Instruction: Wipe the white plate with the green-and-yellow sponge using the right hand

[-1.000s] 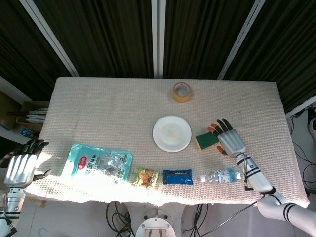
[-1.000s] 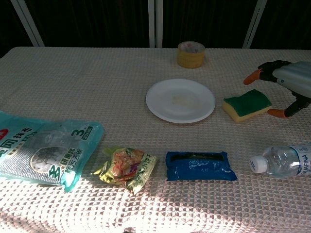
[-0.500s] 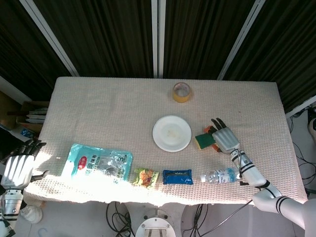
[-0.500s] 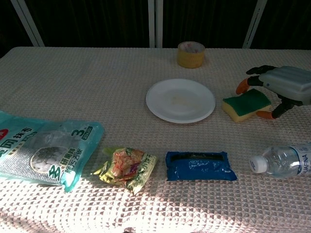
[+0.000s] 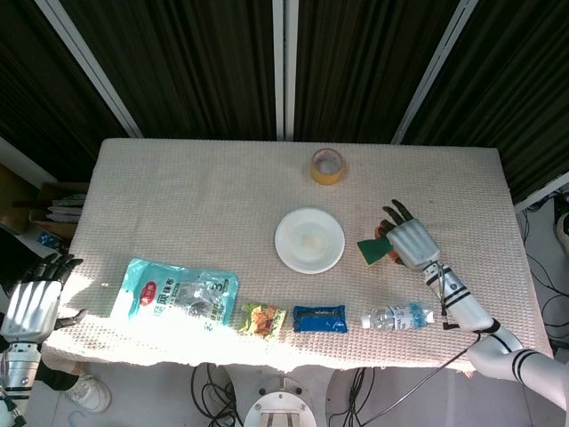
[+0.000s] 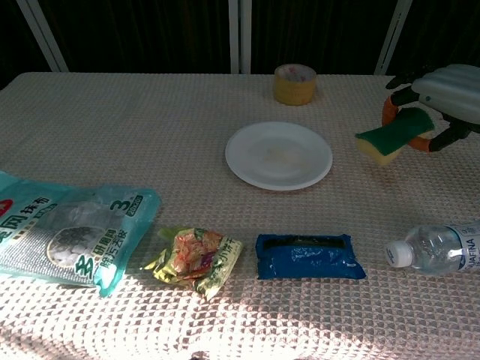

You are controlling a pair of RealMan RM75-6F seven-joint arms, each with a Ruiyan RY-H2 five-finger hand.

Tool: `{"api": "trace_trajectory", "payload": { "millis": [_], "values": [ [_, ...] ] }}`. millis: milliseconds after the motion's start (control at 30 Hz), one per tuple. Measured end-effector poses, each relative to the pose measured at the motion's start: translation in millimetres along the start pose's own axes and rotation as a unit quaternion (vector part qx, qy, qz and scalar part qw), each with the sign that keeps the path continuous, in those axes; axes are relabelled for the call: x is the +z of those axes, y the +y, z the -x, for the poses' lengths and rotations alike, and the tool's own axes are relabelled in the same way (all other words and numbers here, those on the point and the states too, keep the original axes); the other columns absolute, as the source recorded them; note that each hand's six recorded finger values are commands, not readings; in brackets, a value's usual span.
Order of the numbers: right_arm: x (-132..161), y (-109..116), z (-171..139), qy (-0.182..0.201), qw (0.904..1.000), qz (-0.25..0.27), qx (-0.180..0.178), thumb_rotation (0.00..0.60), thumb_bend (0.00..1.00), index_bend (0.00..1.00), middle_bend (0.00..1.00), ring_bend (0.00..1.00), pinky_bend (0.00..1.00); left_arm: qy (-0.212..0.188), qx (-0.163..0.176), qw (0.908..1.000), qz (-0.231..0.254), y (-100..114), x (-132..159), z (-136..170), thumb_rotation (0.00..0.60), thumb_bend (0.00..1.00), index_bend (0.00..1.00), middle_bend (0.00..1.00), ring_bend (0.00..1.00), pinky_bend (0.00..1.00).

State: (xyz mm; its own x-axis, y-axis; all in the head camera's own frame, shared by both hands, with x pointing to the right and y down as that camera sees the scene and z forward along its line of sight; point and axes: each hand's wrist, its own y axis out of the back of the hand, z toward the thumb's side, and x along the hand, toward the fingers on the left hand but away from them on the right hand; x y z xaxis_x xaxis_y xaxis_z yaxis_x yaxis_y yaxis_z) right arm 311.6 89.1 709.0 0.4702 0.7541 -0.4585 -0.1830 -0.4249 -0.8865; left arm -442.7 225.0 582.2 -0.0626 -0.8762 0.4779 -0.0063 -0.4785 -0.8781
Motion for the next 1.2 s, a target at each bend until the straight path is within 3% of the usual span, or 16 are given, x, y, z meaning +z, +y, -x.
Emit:
{"api": "trace_trajectory", "payload": {
  "millis": [167,333,767,1067,1200],
  "values": [
    [17.5,19.0,21.2,0.032,0.9975,-0.062,-0.014,0.600,0.41,0.66,0.38,0.13,0.05,-0.006,-0.001,1.0000,0.002,-1.4,4.0,-0.9,0.600,0.09,0.20,0.15,0.10,0.18],
    [47.8,19.7,50.5,0.061,0.9902,-0.124,-0.017,0.600,0.43,0.66,0.38,0.15,0.05,-0.006,-0.003,1.0000,0.004,-4.1,1.6,-0.6,0.600,0.09,0.20,0.15,0.10,0.18],
    [119.9,-9.3,104.0,0.077,0.9857,-0.144,-0.041,0.600,0.45,0.67,0.38,0.15,0.05,-0.001,-0.002,1.0000,0.008,-8.4,-12.3,-3.6,0.600,0.09,0.20,0.15,0.10,0.18],
    [121.3,-31.5,112.1,0.068,0.9768,-0.200,-0.033,0.600,0.48,0.67,0.39,0.17,0.02,0.000,-0.005,0.9999,0.015,-14.3,-15.0,-4.5,0.600,0.09,0.20,0.15,0.10,0.18],
    [111.6,-29.3,112.4,0.054,0.9764,-0.206,-0.038,0.600,0.48,0.67,0.39,0.17,0.02,-0.001,-0.005,0.9998,0.017,-15.5,-14.9,-5.1,0.600,0.09,0.20,0.15,0.10,0.18]
  ]
}}
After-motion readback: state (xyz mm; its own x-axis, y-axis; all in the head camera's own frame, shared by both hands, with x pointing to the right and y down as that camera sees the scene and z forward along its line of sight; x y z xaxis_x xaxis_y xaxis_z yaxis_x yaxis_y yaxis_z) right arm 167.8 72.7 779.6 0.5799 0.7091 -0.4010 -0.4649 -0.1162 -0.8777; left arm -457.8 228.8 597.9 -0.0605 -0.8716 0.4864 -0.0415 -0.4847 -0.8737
